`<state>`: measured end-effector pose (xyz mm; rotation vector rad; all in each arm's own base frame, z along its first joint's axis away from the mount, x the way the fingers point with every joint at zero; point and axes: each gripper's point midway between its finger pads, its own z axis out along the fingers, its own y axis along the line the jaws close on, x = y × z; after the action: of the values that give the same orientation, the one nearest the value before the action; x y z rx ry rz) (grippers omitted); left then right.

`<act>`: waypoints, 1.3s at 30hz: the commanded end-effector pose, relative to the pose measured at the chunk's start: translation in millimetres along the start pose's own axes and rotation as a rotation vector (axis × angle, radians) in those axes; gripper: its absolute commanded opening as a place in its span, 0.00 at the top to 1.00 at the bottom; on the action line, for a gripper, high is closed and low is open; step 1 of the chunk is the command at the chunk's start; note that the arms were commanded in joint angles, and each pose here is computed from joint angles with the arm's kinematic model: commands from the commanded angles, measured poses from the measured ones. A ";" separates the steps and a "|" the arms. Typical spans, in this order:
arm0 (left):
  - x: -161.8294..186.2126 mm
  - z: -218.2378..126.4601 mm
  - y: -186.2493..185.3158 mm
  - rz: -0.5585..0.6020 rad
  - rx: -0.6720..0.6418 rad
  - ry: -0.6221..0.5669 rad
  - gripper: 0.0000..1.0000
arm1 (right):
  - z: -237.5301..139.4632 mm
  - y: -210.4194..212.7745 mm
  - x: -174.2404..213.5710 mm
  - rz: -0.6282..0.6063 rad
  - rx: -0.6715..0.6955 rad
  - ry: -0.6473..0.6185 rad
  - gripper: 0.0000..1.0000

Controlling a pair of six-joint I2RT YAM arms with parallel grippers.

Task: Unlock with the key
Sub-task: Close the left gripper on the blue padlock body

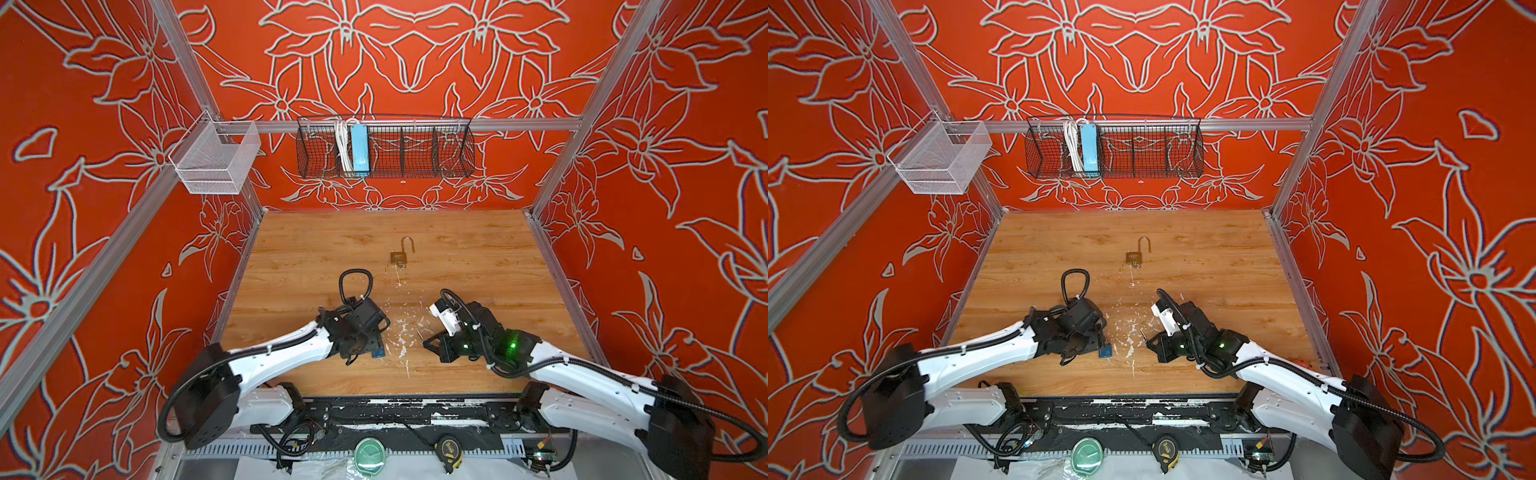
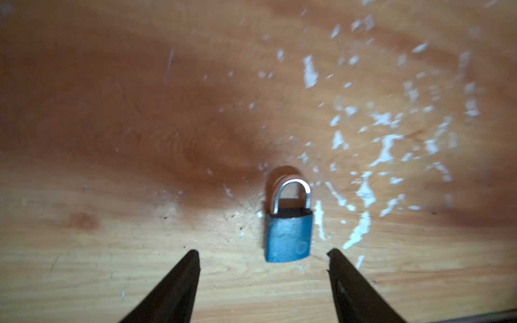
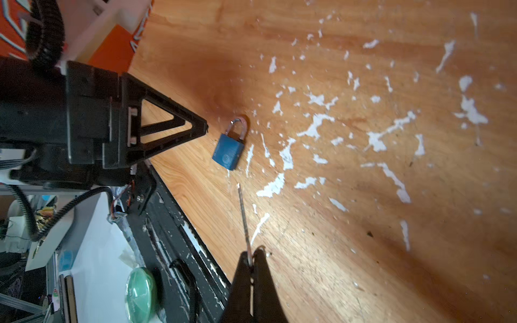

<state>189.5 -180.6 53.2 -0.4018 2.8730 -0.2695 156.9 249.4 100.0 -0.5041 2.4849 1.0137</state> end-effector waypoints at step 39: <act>-3.1 1.5 -53.9 0.000 -0.051 0.012 0.85 | 0.5 -2.9 22.2 0.010 -0.036 0.031 1.00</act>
<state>194.3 -220.9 27.7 -0.3987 3.0339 -0.0701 145.9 242.6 92.5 -0.4956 2.4973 1.0421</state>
